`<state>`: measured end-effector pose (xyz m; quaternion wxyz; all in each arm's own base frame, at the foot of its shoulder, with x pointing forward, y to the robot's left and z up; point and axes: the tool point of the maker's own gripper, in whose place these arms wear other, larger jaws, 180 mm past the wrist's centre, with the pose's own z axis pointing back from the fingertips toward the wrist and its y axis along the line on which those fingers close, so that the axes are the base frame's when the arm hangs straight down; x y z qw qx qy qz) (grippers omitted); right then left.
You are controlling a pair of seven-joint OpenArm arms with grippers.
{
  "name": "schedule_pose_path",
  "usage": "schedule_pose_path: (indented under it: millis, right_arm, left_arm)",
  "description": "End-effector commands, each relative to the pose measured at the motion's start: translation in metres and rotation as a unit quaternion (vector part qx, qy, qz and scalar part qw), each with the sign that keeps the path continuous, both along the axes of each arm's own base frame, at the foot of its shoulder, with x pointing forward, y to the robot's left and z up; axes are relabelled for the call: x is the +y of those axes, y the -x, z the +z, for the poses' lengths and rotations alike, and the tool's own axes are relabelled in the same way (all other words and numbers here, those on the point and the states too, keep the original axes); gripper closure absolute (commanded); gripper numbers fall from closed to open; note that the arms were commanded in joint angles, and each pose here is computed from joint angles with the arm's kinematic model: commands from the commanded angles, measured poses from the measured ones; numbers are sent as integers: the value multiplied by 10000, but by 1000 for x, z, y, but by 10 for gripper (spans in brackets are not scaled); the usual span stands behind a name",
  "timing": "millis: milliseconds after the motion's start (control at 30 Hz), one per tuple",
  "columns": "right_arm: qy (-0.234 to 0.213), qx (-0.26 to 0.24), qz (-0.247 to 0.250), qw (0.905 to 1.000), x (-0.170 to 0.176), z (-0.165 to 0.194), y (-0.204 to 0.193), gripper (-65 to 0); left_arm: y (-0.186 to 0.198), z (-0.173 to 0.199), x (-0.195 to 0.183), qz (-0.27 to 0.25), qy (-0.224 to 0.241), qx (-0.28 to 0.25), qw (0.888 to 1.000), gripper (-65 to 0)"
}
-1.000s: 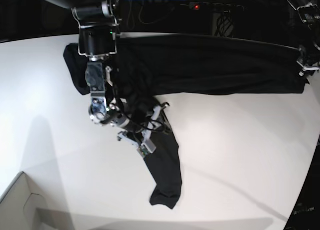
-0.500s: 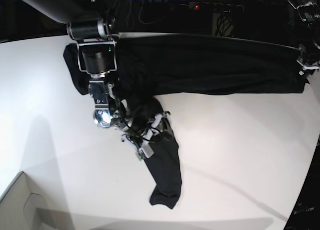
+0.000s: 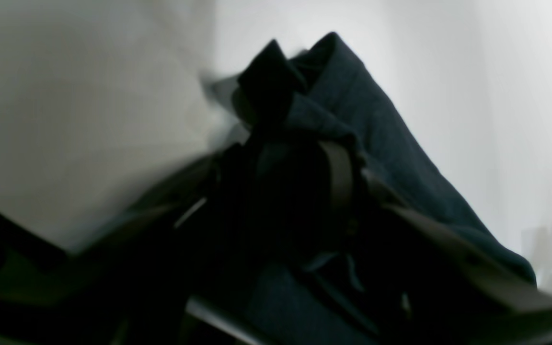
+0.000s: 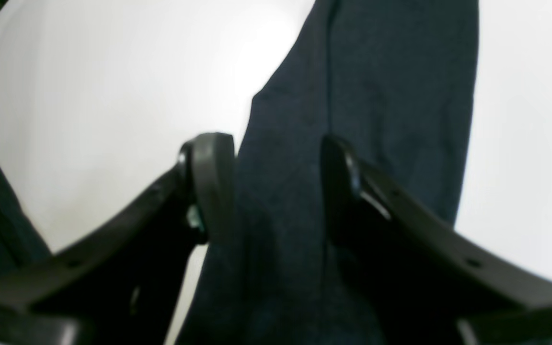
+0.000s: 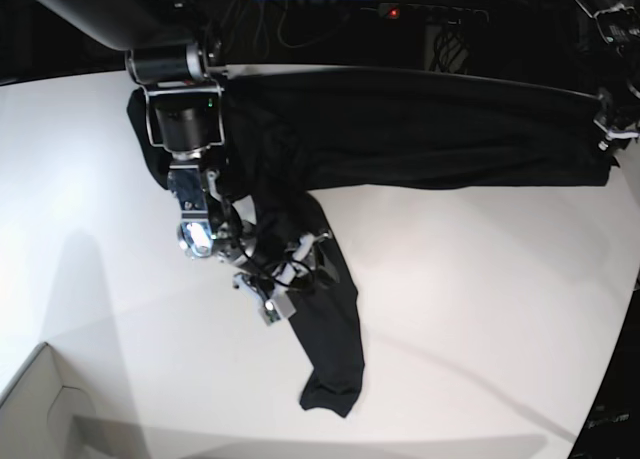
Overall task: Layout the t-shirt on the table in an organized manner, then fold the t-shirt properly
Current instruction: 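Grasp the sleeve with the right gripper and lay it along the fold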
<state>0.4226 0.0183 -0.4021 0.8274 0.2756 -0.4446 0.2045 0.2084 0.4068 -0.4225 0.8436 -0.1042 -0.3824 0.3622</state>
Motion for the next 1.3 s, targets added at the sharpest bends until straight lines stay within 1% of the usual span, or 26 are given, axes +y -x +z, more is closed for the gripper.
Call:
schedule_pose_path:
  millis: [0, 67, 200, 267, 367, 500, 667, 800, 867, 933, 1033, 1067, 1167, 1267]
  right_arm:
    - [-157, -151, -34, 9998, 3, 13, -10, -292]
    - [-116, -39, -72, 9999, -4, 4, -8, -292]
    - [-252, -225, -178, 9993, -7, 10, -12, -292]
    - [-263, -249, -190, 9992, -8, 10, -12, -292]
    - [-226, -248, -242, 9991, -14, 8, -13, -292]
    - [-86, -167, -495, 9986, -22, -2, -12, -292]
    - [-81, -137, -489, 9987, -22, -5, -9, -290]
    - [-69, 46, -468, 9989, -20, -18, 0, -278]
    - [8, 187, -290, 9994, -12, -28, 9, -229]
    - [86, 307, -118, 9994, -4, -38, 18, -152]
    - [197, 337, 107, 9992, 6, -42, 25, -15]
    - [219, 325, 155, 9991, 8, -42, 26, 0]
    - [247, 236, 229, 9992, 12, -38, 25, 0]
    - [200, -170, 196, 9995, 12, -13, 17, 0]
  left_arm:
    - [-2, 7, 7, -24, -103, -13, 9999, -242]
    - [-2, 7, 7, -24, -103, -13, 9999, -242]
    - [-1, 6, 7, -22, -104, -1, 9999, -242]
    - [-4, 4, 2, -111, -95, 27, 9999, -242]
    - [-6, 2, -3, -207, -84, 58, 9997, -242]
    - [-8, 2, -4, -205, -69, 35, 9998, -242]
    - [-9, 2, -7, -211, -52, 3, 9998, -242]
    - [-9, 2, -7, -211, -52, 3, 9998, -242]
    - [-9, 2, -7, -211, -52, 3, 9998, -242]
    - [-9, 2, -7, -211, -52, 3, 9998, -242]
    - [-9, 2, -7, -211, -52, 3, 9998, -242]
    - [-10, 3, -7, -214, -57, -1, 9998, -242]
    - [-10, 3, -7, -214, -57, -1, 9998, -242]
    - [-9, 2, -8, -224, -45, 16, 9997, -242]
